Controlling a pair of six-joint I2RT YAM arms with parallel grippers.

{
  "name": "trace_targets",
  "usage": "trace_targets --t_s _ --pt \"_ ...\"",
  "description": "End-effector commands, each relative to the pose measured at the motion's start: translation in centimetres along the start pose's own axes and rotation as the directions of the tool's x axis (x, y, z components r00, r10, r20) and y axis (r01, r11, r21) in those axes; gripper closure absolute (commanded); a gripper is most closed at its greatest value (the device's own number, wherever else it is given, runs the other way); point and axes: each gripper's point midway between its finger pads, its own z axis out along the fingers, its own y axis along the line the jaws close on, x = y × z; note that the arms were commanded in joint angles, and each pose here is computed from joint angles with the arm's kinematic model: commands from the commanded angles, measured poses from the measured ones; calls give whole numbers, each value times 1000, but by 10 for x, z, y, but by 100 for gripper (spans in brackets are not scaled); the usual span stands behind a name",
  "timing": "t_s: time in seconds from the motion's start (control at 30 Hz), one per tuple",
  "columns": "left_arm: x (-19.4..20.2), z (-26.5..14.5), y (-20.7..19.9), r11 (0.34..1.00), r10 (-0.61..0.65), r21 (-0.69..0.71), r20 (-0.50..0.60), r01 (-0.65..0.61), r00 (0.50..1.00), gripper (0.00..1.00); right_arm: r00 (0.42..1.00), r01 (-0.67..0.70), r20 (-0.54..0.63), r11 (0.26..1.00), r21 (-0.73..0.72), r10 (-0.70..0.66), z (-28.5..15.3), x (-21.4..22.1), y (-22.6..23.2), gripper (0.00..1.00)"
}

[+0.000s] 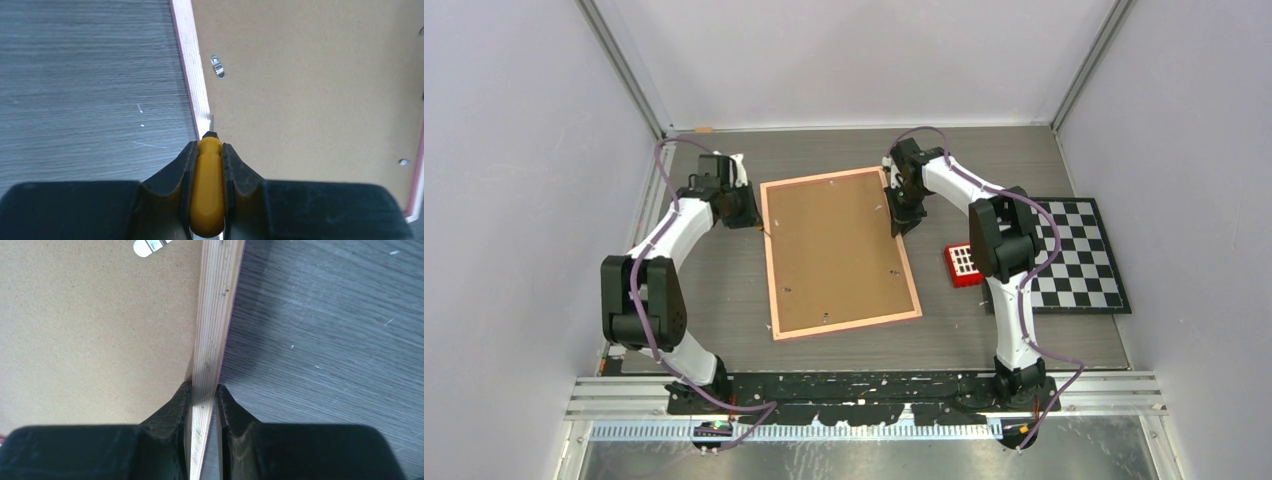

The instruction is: Take the photo out of the frame

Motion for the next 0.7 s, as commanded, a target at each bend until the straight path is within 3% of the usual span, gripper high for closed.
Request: trace_targets --t_s 0.0,0.67 --pt "-19 0 14 989 -141 -30 94 144 986 100 998 34 -50 999 -6 -34 12 18 7 100" --pt "-11 31 16 974 -228 35 97 226 969 100 997 39 -61 999 9 -38 10 19 4 100"
